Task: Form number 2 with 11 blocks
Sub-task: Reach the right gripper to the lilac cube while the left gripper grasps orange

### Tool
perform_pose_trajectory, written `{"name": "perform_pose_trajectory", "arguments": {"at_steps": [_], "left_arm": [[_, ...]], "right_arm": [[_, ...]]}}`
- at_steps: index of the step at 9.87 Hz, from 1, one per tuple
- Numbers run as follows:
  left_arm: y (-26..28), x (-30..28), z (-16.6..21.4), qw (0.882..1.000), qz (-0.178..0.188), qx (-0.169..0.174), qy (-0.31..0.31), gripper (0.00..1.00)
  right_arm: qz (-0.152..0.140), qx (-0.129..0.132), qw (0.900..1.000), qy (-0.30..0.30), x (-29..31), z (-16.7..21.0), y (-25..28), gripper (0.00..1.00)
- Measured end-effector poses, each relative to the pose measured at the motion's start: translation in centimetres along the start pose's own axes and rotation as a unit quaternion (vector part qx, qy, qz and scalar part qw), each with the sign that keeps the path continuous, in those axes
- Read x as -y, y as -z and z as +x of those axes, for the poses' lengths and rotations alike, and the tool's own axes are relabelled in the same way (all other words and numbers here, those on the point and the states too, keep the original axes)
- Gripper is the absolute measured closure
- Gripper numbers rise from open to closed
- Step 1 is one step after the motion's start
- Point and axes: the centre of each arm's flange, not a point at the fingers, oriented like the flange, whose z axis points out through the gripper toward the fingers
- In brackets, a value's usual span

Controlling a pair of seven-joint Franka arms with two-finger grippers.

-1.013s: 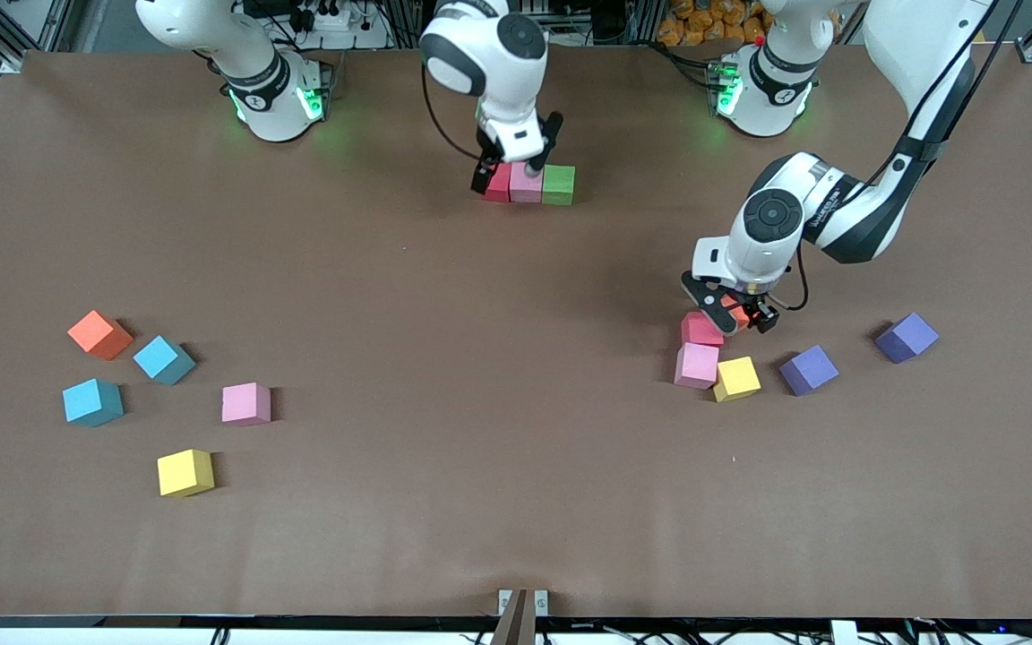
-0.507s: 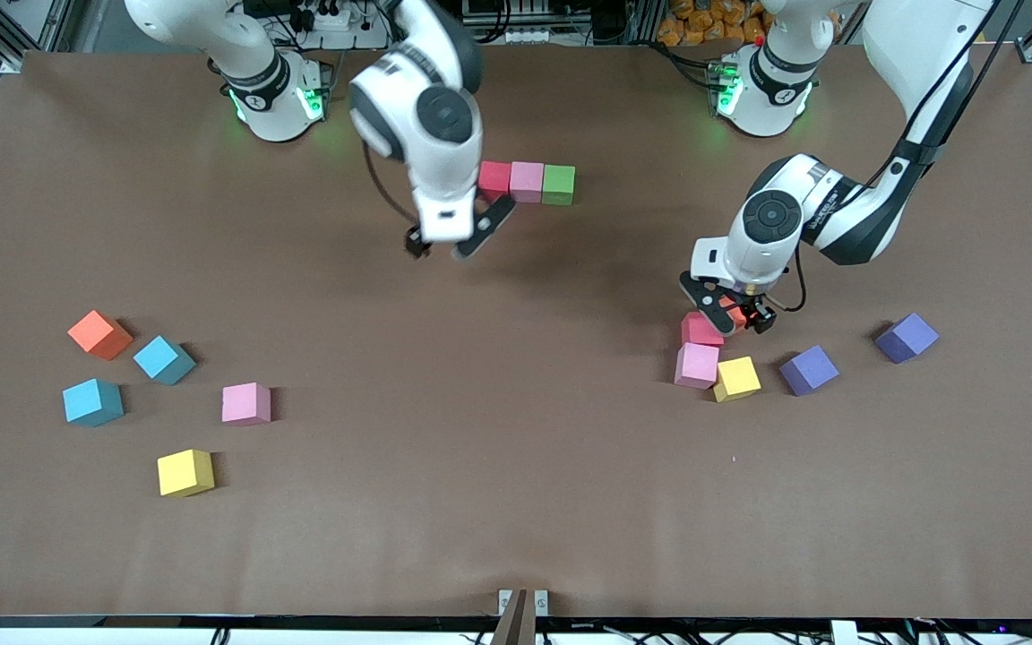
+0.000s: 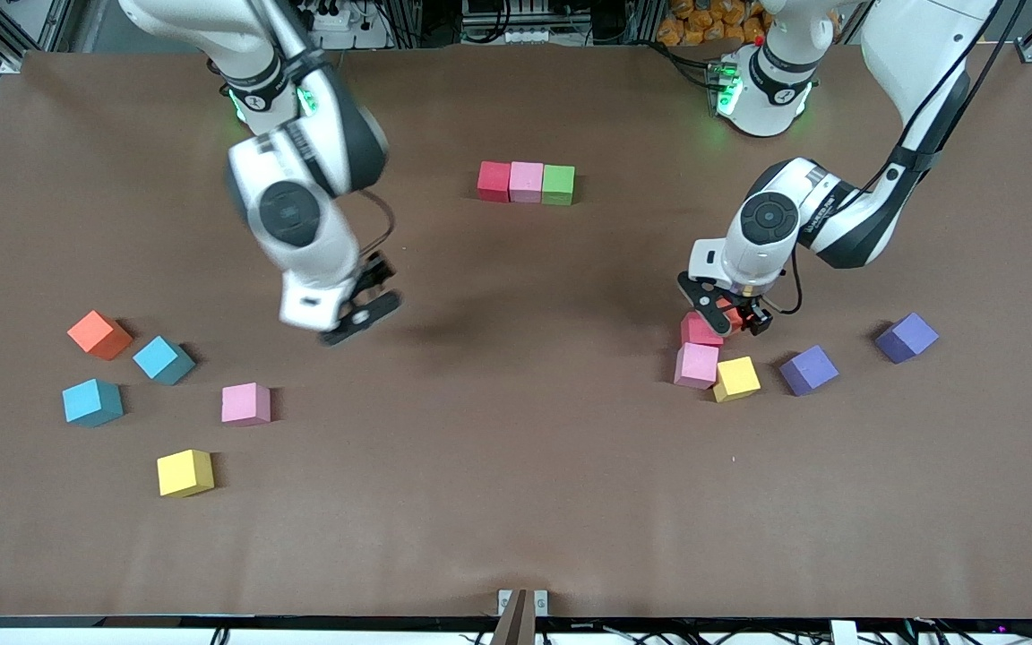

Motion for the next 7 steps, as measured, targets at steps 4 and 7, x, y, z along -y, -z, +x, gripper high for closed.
{"name": "perform_pose_trajectory", "arguments": {"at_steps": [4, 7], "left_arm": [[0.5, 1.5, -1.0, 1.0, 0.007, -0.005, 0.017, 0.41], [3.0, 2.0, -2.5, 0.997, -0.009, -0.01, 0.08, 0.41]], "right_arm": [[0.006, -0.004, 0.997, -0.076, -9.7, -0.3, -0.8, 0.0], [0.006, -0.009, 0.994, -0.107, -16.2, -0.1, -2.9, 0.0]]}}
